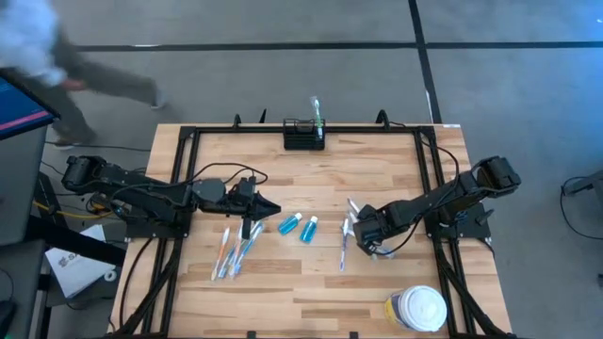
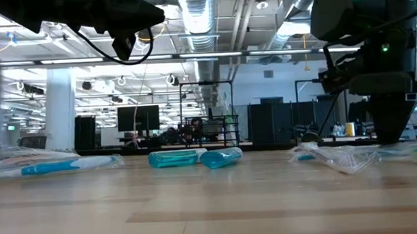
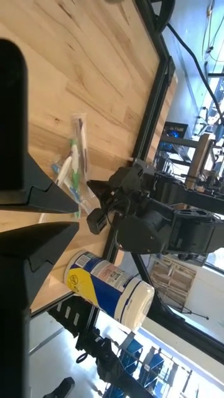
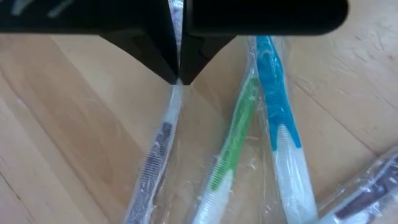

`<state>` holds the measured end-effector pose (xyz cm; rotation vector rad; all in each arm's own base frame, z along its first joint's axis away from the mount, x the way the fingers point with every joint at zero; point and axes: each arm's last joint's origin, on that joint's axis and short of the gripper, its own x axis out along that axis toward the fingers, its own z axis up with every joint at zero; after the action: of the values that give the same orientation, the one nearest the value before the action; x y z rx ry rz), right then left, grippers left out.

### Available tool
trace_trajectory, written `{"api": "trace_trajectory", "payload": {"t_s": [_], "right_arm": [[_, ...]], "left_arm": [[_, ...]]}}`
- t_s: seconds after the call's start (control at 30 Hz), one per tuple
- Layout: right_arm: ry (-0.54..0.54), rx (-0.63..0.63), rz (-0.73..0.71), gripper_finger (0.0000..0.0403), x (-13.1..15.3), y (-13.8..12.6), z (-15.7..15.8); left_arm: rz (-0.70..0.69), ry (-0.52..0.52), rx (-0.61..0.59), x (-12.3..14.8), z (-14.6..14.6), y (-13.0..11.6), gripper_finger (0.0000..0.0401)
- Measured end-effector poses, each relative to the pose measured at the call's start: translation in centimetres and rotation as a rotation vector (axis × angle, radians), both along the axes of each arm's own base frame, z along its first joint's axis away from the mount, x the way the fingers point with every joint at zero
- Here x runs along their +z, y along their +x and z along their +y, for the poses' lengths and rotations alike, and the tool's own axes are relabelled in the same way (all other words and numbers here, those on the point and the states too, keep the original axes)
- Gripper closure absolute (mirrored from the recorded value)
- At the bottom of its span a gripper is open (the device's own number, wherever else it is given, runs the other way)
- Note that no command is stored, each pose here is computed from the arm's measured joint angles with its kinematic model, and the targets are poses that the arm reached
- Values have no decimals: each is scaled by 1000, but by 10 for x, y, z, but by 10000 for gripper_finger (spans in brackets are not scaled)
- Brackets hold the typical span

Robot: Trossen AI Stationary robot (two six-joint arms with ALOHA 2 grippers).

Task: Pick & Place toothbrushing station
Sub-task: Put the right violet toothbrush into the black wire organizer

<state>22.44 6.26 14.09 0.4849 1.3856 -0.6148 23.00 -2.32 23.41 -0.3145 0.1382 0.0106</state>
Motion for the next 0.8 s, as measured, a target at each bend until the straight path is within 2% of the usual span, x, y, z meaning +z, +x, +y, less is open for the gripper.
{"api": "trace_trajectory", "payload": {"t_s": [0.2, 0.4, 0.8], "right_arm": [[-10, 35, 26, 402, 7, 2, 0], [-66, 82, 82, 403, 26, 6, 0], [-208, 324, 89, 403, 87, 22, 12]], "left_arm": [[0, 0, 2, 0, 0, 0, 373], [-1, 0, 5, 0, 0, 0, 373], [-9, -1, 5, 1, 0, 0, 373]]}}
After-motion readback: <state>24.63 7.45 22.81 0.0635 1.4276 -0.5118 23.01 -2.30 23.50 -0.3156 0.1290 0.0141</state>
